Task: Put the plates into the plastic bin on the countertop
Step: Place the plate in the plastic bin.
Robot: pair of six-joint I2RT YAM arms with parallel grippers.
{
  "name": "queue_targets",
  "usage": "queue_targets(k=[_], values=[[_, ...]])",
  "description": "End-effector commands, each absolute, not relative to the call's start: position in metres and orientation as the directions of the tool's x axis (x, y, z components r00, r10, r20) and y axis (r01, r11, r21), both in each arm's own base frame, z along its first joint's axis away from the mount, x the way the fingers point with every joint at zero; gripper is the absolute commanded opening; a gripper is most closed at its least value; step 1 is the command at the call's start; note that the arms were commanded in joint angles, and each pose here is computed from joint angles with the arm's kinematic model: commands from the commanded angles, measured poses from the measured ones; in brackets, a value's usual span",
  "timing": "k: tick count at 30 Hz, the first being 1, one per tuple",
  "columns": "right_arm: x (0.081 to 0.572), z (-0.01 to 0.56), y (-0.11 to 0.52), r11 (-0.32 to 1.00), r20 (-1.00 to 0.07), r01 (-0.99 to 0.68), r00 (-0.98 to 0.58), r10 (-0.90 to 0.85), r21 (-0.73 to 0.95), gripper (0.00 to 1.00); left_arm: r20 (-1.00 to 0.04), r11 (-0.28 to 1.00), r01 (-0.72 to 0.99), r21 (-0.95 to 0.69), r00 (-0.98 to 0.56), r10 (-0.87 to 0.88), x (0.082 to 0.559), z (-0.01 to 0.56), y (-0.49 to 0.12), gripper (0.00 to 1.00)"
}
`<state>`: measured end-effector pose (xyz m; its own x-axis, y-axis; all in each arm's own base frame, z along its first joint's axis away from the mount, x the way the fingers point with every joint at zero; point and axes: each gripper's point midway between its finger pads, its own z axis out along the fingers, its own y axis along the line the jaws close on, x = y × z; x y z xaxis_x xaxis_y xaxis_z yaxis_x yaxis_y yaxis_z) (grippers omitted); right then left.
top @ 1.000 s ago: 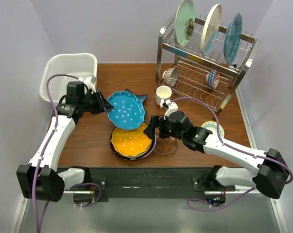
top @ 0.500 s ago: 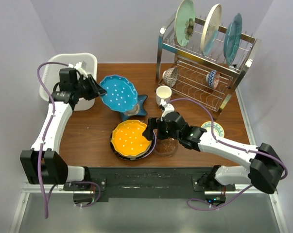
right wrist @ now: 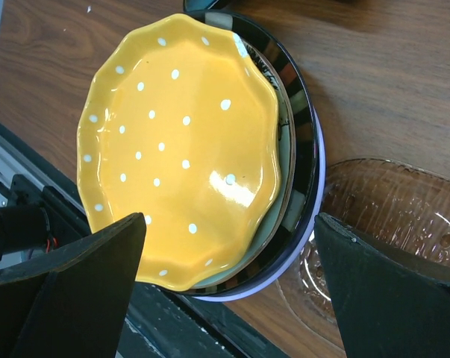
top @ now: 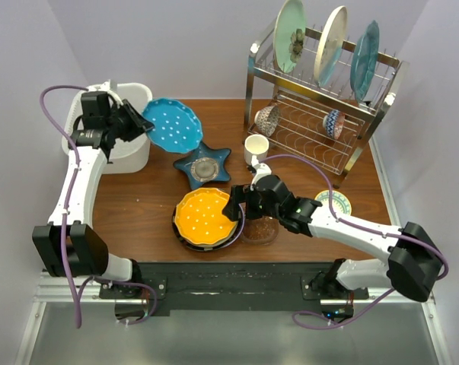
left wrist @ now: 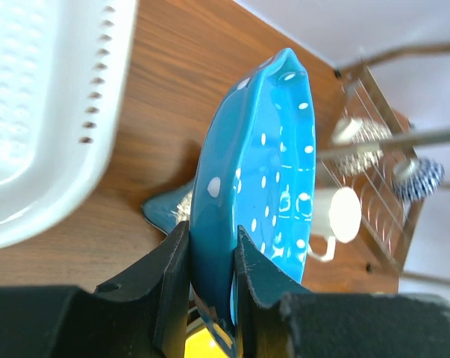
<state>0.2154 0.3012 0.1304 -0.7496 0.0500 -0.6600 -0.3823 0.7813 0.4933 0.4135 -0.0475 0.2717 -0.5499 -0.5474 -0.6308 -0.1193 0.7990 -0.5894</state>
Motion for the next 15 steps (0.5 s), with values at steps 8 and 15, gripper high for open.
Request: queue_targets(k=[8,15], values=[[0.217,0.132,0.313,0.759,-0.667,-0.413,-0.744,0.037,0.503,0.98,-0.673,0.700,-0.258,-0.666,-0.198,-0.713,0.435,0.343,0.014,0.00],[0.217,0.128,0.313,0.763,-0.663,-0.410,-0.748,0.033,0.500,0.98,-0.676,0.641,-0.373,-0.671,-0.049,-0.735,0.429,0.348,0.050,0.00]])
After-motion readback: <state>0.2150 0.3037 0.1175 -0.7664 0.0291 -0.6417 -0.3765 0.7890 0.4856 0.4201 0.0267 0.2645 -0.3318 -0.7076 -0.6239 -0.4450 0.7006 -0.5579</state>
